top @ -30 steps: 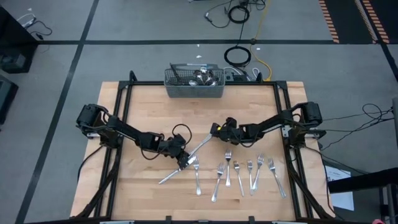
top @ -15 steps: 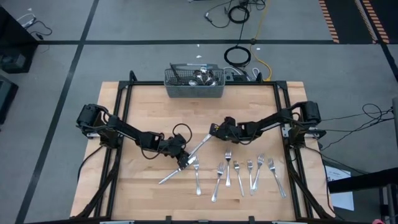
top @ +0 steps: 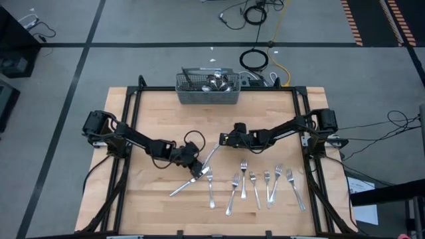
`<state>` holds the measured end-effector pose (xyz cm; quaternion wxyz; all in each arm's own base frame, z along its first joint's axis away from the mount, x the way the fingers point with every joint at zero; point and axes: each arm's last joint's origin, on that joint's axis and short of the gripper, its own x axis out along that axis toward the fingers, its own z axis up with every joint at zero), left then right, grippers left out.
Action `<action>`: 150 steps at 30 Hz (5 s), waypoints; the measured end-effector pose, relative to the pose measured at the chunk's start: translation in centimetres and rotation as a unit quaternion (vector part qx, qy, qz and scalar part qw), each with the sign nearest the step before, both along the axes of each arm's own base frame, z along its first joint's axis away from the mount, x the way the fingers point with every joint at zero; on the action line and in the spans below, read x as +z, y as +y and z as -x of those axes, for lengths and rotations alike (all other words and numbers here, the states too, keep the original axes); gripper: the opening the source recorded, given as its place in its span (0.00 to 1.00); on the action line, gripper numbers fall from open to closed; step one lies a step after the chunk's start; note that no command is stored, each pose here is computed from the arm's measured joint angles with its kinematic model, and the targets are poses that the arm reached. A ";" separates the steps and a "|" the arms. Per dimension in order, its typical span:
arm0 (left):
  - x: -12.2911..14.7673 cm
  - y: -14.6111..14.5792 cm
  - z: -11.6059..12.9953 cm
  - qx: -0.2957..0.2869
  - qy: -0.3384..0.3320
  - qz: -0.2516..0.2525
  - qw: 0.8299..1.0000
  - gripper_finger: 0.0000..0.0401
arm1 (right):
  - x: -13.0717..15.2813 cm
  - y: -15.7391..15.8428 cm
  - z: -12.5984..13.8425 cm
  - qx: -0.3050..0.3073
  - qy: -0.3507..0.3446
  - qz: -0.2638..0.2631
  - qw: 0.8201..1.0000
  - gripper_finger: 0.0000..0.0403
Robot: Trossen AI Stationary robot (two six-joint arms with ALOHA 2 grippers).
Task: Sort silverware
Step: Put the silver knife into the gray utensil holder
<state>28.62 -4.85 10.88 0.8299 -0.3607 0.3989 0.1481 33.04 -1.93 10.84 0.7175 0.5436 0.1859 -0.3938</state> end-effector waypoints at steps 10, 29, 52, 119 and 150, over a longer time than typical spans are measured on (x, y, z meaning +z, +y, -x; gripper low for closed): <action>0.2 4.2 -0.7 0.081 -0.018 -0.009 0.997 0.06 | 0.2 0.0 -0.1 0.018 0.000 0.007 1.000 0.00; 1.9 9.7 -1.8 0.084 -0.124 0.046 0.988 0.04 | 1.2 -0.1 -0.1 0.019 -0.006 0.046 0.999 0.00; 1.4 8.0 -1.6 -0.069 -0.144 -0.176 0.971 0.26 | 11.8 3.6 6.3 0.092 0.057 0.256 0.961 0.01; 1.8 7.1 -1.3 -0.111 -0.273 -0.264 0.918 0.50 | 6.3 9.8 12.0 0.074 0.075 0.198 0.974 0.40; -6.0 2.1 -1.9 0.008 -0.145 -0.329 0.933 0.73 | 4.3 10.0 13.3 0.053 0.046 0.197 0.978 0.40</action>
